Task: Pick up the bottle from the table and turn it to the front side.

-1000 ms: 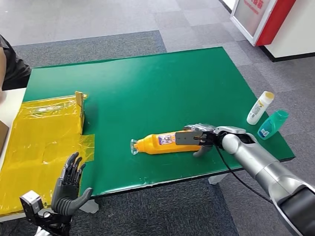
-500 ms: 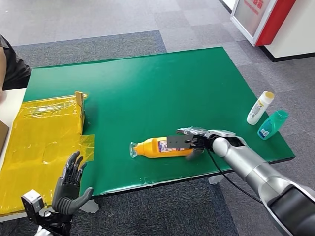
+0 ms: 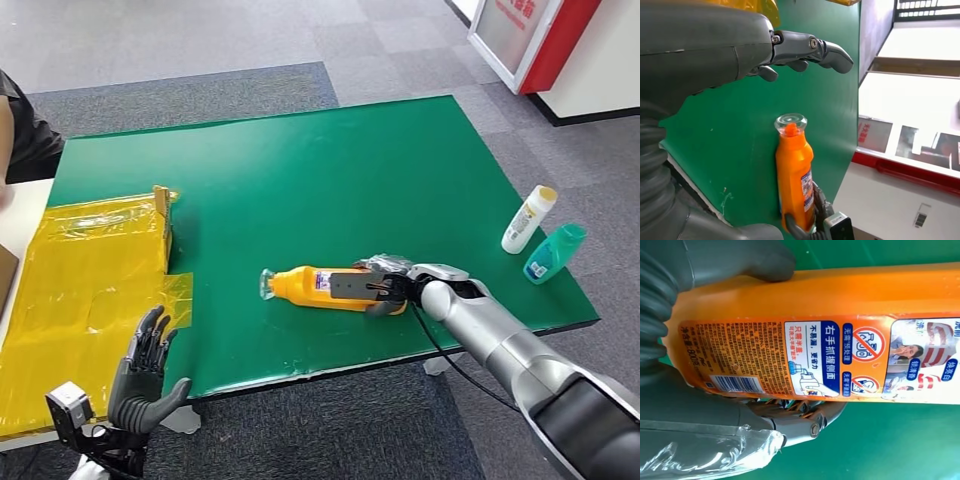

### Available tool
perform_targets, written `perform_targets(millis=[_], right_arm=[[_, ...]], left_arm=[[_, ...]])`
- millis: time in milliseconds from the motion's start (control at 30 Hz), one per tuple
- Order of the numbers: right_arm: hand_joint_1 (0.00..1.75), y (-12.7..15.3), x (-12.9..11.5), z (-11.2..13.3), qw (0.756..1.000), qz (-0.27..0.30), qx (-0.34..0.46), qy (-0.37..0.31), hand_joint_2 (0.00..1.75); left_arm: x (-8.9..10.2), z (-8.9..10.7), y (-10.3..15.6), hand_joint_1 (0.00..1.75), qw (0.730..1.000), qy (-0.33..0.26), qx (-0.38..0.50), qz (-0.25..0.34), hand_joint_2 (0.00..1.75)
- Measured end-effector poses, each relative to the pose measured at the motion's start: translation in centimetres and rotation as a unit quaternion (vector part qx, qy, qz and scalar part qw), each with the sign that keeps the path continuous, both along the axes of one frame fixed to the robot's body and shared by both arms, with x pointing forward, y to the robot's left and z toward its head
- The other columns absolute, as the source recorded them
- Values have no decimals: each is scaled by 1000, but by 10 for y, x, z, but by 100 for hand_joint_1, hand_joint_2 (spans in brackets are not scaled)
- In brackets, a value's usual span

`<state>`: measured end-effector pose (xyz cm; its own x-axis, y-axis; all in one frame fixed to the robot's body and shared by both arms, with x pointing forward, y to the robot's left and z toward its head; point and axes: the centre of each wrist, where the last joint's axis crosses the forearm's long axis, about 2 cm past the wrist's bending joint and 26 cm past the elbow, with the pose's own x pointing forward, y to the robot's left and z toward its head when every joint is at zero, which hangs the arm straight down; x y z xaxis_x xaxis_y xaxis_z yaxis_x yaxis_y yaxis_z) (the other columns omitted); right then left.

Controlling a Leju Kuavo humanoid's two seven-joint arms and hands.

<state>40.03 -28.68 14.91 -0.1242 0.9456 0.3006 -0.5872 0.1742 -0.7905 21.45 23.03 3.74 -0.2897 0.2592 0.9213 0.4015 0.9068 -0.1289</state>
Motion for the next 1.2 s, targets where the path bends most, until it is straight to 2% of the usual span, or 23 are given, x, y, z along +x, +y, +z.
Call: perform_targets(millis=[133, 267, 433, 600, 767, 900, 1067, 1200], right_arm=[[175, 1, -4, 6, 999, 0, 33, -28, 175], [175, -1, -17, 15, 992, 2, 104, -75, 175], [175, 2, -51, 14, 965, 8, 219, -145, 175], [175, 11, -80, 4, 929, 19, 328, -168, 175], [175, 20, -98, -7, 913, 18, 361, -189, 175], [175, 47, -115, -22, 903, 46, 372, -211, 175], [175, 77, -126, -31, 888, 61, 408, -205, 175], [175, 96, -130, -37, 876, 82, 428, -206, 175]], left_arm=[[-3, -2, 1, 0, 1000, 3, 4, 4, 175], [-9, -2, 3, 0, 1000, 3, 9, 10, 175], [-13, 4, 5, 0, 1000, -9, 8, 10, 175], [-11, 10, 6, 0, 1000, -17, 4, 12, 175], [-10, 14, 7, 0, 1000, 12, 5, 12, 175], [6, 29, 5, 0, 997, 68, -14, -16, 175], [28, 47, 3, 0, 997, 60, -18, -37, 175], [50, 64, -2, 0, 996, 49, -21, -78, 175]])
